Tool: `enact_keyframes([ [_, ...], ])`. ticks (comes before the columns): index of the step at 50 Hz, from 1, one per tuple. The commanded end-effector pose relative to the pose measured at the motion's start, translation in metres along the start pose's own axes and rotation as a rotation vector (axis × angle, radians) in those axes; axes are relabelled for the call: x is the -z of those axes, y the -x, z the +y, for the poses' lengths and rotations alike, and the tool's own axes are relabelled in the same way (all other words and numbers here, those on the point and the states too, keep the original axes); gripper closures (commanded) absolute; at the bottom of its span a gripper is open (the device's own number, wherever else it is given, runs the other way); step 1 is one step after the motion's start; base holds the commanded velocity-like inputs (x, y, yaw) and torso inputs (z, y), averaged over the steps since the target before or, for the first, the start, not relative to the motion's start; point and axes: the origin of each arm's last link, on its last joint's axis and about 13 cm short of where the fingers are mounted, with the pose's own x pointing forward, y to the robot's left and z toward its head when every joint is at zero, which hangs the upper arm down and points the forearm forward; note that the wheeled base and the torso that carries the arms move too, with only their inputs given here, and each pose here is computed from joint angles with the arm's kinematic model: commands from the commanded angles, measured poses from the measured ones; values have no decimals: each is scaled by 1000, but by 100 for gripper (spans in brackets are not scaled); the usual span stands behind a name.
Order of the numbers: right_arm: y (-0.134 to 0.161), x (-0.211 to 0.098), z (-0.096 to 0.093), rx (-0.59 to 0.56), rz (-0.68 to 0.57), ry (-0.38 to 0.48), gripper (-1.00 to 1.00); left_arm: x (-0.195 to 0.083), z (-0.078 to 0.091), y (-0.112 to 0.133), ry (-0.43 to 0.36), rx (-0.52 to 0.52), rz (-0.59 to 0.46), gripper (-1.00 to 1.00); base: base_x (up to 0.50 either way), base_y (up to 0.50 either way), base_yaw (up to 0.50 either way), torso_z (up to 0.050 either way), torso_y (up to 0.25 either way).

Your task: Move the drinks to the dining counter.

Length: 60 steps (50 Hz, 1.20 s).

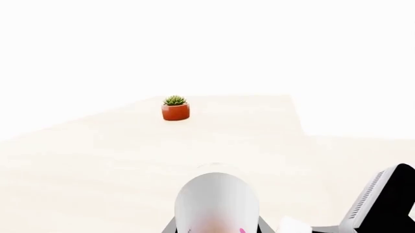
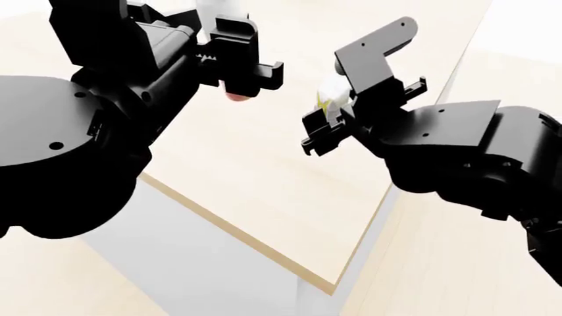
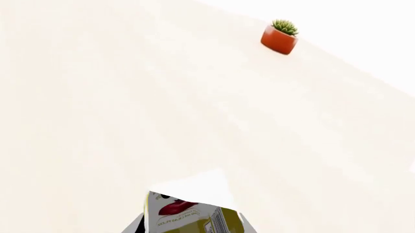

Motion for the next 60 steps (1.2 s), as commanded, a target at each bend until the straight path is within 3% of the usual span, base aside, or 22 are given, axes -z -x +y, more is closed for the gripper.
enact_keyframes([
  [1, -1, -3, -3, 27, -20, 19, 100, -5, 1, 0, 11, -15, -28, 100, 0, 0, 0, 10, 0],
  [47, -3, 1, -2, 21, -4, 1, 100, -4, 1, 1, 10, -14, -27, 100, 0, 0, 0, 0, 1],
  [48, -3, 1, -2, 21, -2, 3, -100, -4, 1, 0, 10, -14, -27, 100, 0, 0, 0, 0, 0],
  [60, -4, 1, -2, 17, -2, 0, -100, -5, 1, 0, 10, -16, -29, 100, 0, 0, 0, 1, 1],
])
